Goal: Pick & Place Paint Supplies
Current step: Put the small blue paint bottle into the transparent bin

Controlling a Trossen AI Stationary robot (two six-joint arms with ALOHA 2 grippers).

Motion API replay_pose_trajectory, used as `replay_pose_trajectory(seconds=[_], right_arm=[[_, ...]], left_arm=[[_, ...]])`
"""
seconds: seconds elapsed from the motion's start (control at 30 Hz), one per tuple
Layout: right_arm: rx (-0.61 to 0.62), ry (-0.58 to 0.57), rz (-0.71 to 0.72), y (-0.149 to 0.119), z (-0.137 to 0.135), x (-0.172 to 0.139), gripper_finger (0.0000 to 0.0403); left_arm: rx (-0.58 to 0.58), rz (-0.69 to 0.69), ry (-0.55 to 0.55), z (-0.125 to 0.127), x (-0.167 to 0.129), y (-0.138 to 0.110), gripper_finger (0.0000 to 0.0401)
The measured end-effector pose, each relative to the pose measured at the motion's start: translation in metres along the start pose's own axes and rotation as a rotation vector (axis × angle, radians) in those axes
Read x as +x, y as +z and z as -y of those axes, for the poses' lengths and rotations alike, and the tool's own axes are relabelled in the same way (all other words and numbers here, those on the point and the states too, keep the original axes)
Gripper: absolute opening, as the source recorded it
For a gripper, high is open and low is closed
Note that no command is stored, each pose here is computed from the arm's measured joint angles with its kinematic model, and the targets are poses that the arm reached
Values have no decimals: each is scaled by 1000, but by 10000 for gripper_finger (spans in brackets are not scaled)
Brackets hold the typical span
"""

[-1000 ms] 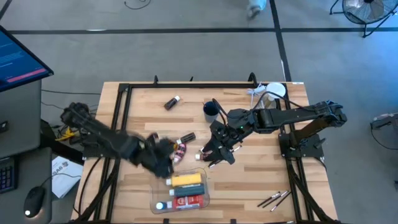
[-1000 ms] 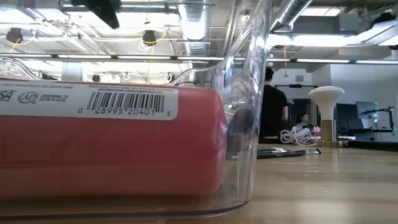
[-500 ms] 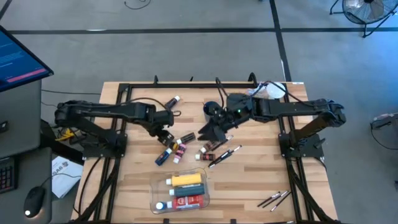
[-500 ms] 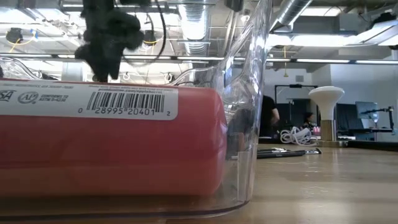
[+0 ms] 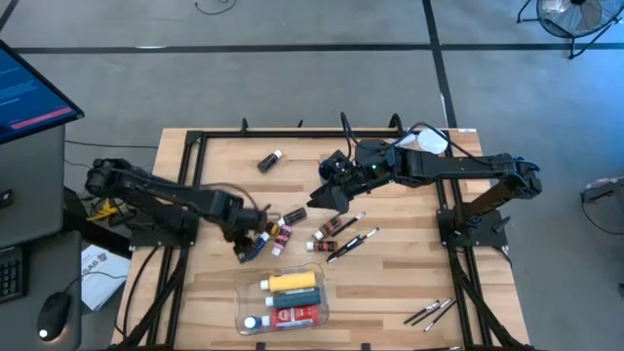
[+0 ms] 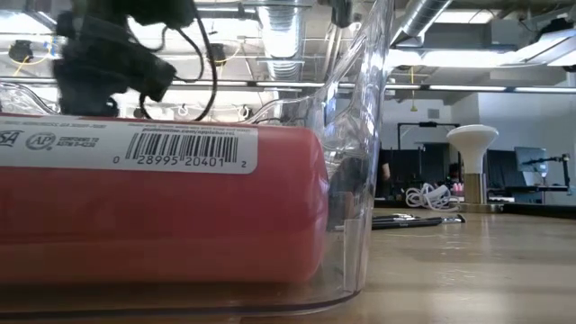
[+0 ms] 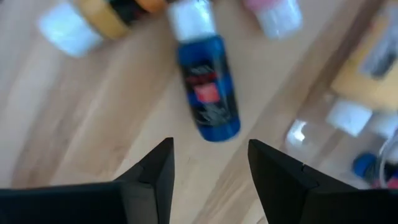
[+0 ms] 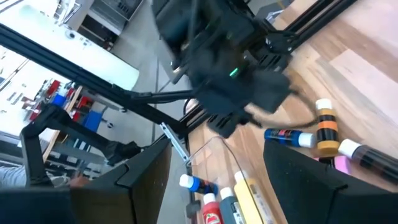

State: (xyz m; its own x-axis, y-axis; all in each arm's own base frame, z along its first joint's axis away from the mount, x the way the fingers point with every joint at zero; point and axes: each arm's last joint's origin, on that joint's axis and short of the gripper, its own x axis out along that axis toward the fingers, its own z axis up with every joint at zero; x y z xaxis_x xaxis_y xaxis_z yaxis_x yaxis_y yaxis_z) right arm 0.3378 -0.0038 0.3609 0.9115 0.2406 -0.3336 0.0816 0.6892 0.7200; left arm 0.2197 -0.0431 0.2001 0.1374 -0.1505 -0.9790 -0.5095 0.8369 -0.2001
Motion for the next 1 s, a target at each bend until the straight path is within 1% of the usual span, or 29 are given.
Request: replay_pose_trajectory(seconds=[0.07,0.1,0.2,0.3,0.5,0.67,0.87,1.0], right_arm=[[2,-11,12,2,2,-1,249],[5,-16,15,2,3,0,249],[18,-37,18,2,6,2,249],[17,-34,25,3,6,2,249],[14,-40,28,1,4,3,249],[20,-37,24,0,3,3,249],[18,-34,20,-2,1,4,249],[18,-33,19,-2,1,4,249]], left_arm=[[29,34,17,6,5,-6,161],[28,48,9,8,7,-7,161],[-2,106,-37,13,13,-7,163],[-28,140,-60,12,21,-7,166],[-73,117,-5,1,35,-15,166],[-74,119,13,-3,41,-18,166],[-43,163,36,-3,42,-15,166],[-25,141,77,-4,51,-14,160]])
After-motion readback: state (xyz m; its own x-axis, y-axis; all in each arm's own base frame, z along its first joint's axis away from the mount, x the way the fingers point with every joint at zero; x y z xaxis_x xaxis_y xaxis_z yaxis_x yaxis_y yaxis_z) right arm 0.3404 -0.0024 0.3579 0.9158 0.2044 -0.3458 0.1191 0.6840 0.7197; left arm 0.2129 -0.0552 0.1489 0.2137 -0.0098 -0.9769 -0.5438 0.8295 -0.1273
